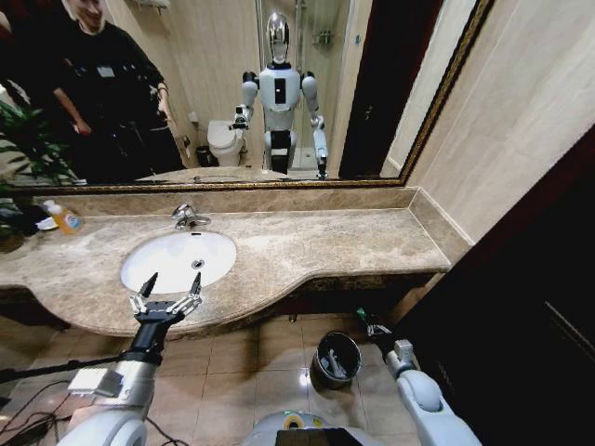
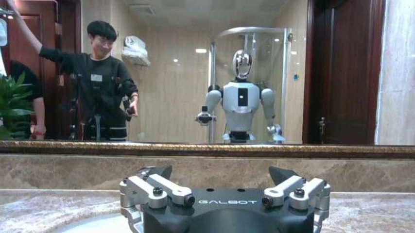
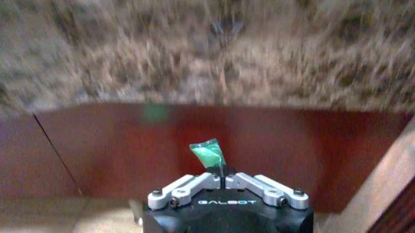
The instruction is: Pick up the trash from the sink and place it in the trash bin.
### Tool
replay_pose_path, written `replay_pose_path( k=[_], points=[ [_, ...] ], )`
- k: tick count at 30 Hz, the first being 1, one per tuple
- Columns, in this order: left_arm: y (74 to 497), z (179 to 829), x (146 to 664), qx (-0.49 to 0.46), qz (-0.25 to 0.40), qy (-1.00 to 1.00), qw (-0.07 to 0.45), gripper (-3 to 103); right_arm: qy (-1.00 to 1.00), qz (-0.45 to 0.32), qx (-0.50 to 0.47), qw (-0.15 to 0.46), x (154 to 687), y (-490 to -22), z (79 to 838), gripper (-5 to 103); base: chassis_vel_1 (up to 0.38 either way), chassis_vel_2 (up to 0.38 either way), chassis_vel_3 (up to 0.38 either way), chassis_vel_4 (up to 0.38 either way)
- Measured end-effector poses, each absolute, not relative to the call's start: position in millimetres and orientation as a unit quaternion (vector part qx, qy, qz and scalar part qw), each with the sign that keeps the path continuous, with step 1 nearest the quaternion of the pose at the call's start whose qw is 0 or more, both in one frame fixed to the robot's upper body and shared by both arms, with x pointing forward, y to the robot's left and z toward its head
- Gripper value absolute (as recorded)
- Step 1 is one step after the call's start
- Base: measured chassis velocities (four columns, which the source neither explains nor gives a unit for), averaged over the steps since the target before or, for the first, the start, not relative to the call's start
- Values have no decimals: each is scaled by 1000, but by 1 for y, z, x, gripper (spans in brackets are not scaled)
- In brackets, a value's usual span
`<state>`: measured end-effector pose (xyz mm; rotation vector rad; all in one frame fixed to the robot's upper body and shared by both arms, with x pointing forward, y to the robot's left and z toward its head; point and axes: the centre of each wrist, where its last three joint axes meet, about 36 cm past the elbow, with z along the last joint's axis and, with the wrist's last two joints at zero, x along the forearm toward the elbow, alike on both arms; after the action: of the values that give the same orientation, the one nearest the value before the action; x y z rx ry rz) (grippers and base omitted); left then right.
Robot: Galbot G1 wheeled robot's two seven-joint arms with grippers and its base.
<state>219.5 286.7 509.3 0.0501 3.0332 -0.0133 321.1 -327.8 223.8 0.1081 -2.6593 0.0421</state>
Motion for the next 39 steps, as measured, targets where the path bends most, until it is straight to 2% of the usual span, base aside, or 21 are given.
replay_pose_path(
  k=[12, 13, 14, 16, 21, 23, 24, 25, 27, 29, 30, 32, 34, 35, 36, 37, 39],
  points=[
    [287, 509, 219, 16, -4, 998, 54, 100, -961, 22, 42, 271, 343, -305, 187, 0, 0, 0, 0, 0],
    [287, 509, 219, 17, -4, 998, 54, 100, -961, 24, 42, 274, 344, -302, 185, -3, 0, 0, 0, 0],
    [287, 509, 219, 16, -4, 998, 54, 100, -959, 27, 42, 278, 345, -300, 183, 1, 0, 0, 0, 0],
    [287, 509, 219, 17, -4, 998, 54, 100, -959, 29, 42, 280, 346, -298, 182, 1, 0, 0, 0, 0],
    [287, 509, 219, 16, -4, 998, 54, 100, -958, 30, 42, 284, 345, -285, 177, 28, 0, 0, 0, 0],
    [287, 509, 219, 16, -4, 998, 54, 100, -957, 31, 43, 285, 343, -283, 176, 28, 0, 0, 0, 0],
    [287, 509, 219, 16, -4, 998, 54, 100, -957, 33, 45, 286, 340, -283, 174, 39, 0, 0, 0, 0],
    [287, 509, 219, 17, -4, 998, 54, 100, -956, 35, 46, 286, 339, -283, 174, 44, 0, 0, 0, 0],
    [287, 509, 219, 17, -4, 998, 54, 100, -956, 36, 46, 286, 338, -282, 174, 44, 0, 0, 0, 0],
    [287, 509, 219, 17, -4, 998, 54, 100, -957, 35, 45, 284, 338, -281, 173, 55, 0, 0, 0, 0],
    [287, 509, 219, 17, -4, 998, 54, 100, -957, 35, 45, 284, 338, -281, 173, 55, 0, 0, 0, 0],
    [287, 509, 219, 16, -4, 998, 54, 100, -958, 32, 44, 283, 337, -281, 173, 66, 0, 0, 0, 0],
    [287, 509, 219, 16, -4, 998, 54, 100, -958, 32, 43, 283, 336, -280, 172, 66, 0, 0, 0, 0],
    [287, 509, 219, 16, -4, 998, 54, 100, -958, 30, 42, 283, 335, -280, 172, 72, 0, 0, 0, 0],
    [287, 509, 219, 16, -4, 998, 54, 100, -959, 26, 39, 279, 335, -280, 174, 83, 0, 0, 0, 0],
    [287, 509, 219, 16, -4, 998, 54, 100, -959, 26, 39, 279, 335, -280, 174, 83, 0, 0, 0, 0],
    [287, 509, 219, 17, -4, 998, 54, 100, -961, 23, 32, 274, 336, -282, 181, 93, 0, 0, 0, 0]
  ],
)
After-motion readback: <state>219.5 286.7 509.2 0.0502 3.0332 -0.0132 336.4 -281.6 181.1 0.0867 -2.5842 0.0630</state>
